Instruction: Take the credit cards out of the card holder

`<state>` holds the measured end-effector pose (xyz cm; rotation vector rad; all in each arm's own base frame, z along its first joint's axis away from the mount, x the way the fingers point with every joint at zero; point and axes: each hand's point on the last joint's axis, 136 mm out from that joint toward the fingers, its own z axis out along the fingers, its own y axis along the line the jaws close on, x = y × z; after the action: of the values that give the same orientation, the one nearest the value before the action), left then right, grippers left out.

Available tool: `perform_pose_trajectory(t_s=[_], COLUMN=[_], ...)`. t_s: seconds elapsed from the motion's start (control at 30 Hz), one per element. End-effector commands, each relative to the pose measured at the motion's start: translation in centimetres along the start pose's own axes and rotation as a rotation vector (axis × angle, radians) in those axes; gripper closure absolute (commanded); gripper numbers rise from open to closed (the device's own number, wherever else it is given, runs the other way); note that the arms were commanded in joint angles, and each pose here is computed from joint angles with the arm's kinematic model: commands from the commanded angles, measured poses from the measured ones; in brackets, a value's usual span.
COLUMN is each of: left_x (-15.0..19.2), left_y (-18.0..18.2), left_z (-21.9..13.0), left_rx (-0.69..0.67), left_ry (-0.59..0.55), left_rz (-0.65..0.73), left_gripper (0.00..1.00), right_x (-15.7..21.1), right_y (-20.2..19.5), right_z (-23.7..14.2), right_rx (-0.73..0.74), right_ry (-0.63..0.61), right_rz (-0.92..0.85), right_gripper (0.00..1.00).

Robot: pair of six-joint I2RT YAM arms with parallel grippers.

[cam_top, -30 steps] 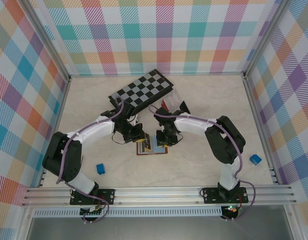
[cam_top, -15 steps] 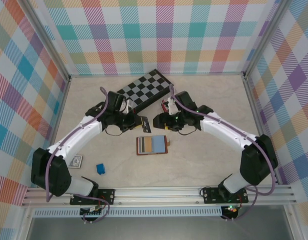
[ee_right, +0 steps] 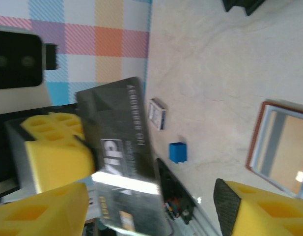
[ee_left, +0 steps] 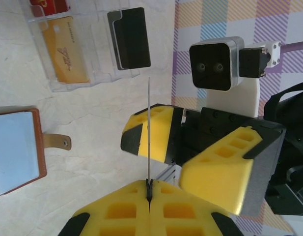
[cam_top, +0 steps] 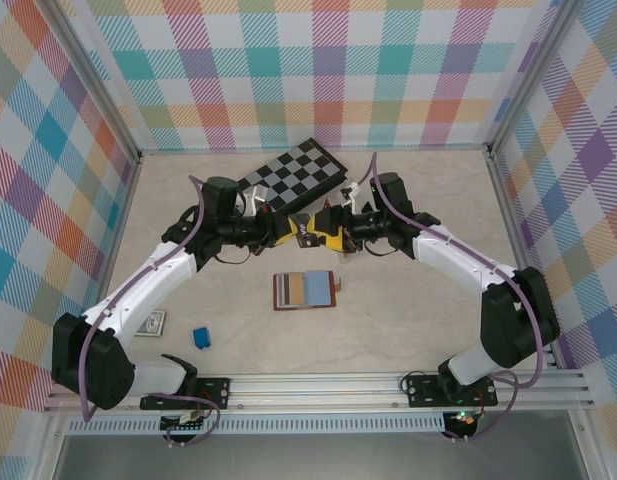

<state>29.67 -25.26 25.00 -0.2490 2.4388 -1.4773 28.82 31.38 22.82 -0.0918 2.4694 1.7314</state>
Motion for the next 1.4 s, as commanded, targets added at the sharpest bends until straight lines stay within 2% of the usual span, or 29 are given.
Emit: perform_pose_trajectory(t_s=[0.0, 0.07, 0.33, 0.4, 0.47, 0.5, 0.57, 0.7, 0.77, 0.9, 1.0, 1.13, 1.37], left_x=[-0.6, -0.6, -0.6, -0.7, -0.3, -0.3, -0.3, -0.4, -0.4, -0.4, -0.6, -0.7, -0.4], left_y=[-1.4, -1.3, -0.4, -0.2, 1.2, 1.7, 2.9, 7.0, 9.1, 11.5, 12.2, 12.6, 12.9], left_z=[-0.7, -0.8, -1.0, -1.2, -1.6, -1.8, -2.3, -3.9, -4.9, -6.5, -7.2, -7.5, -7.4], left_rx=[0.077, 0.075, 0.038, 0.013, -0.073, -0.106, -0.180, -0.410, -0.523, -0.666, -0.714, -0.731, -0.733], left_ry=[-0.022, -0.026, -0.033, -0.040, -0.041, -0.046, -0.057, -0.103, -0.122, -0.146, -0.161, -0.174, -0.169], left_rz=[-0.002, -0.004, -0.025, -0.021, -0.028, -0.023, -0.014, -0.012, -0.008, 0.006, 0.019, 0.036, 0.001], left_gripper=[1.00, 1.00, 1.00, 1.00, 1.00, 0.99, 0.84, 0.41, 0.31, 0.18, 0.10, 0.00, 0.00], right_x=[0.2, 0.2, 0.4, 0.3, 0.1, -0.1, -0.4, -1.2, -1.8, -3.9, -5.4, -7.1, -9.6], right_y=[3.0, 3.2, 2.4, 2.1, 1.5, 0.8, -0.5, -3.2, -4.4, -6.5, -7.5, -8.4, -9.3], right_z=[-0.5, -0.6, -0.7, -0.8, -1.1, -1.4, -2.1, -4.2, -5.7, -9.8, -11.7, -12.1, -11.2], right_rx=[-0.114, -0.119, -0.084, -0.061, -0.001, 0.057, 0.178, 0.420, 0.554, 0.854, 0.992, 1.051, 1.085], right_ry=[0.030, 0.029, 0.016, 0.006, -0.018, -0.035, -0.061, -0.108, -0.140, -0.197, -0.202, -0.182, -0.173], right_rz=[-0.012, -0.009, 0.004, -0.003, -0.011, -0.010, -0.022, -0.098, -0.176, -0.355, -0.440, -0.505, -0.541], right_gripper=[0.36, 0.45, 0.67, 0.80, 0.98, 1.00, 1.00, 1.00, 1.00, 1.00, 1.00, 1.00, 1.00])
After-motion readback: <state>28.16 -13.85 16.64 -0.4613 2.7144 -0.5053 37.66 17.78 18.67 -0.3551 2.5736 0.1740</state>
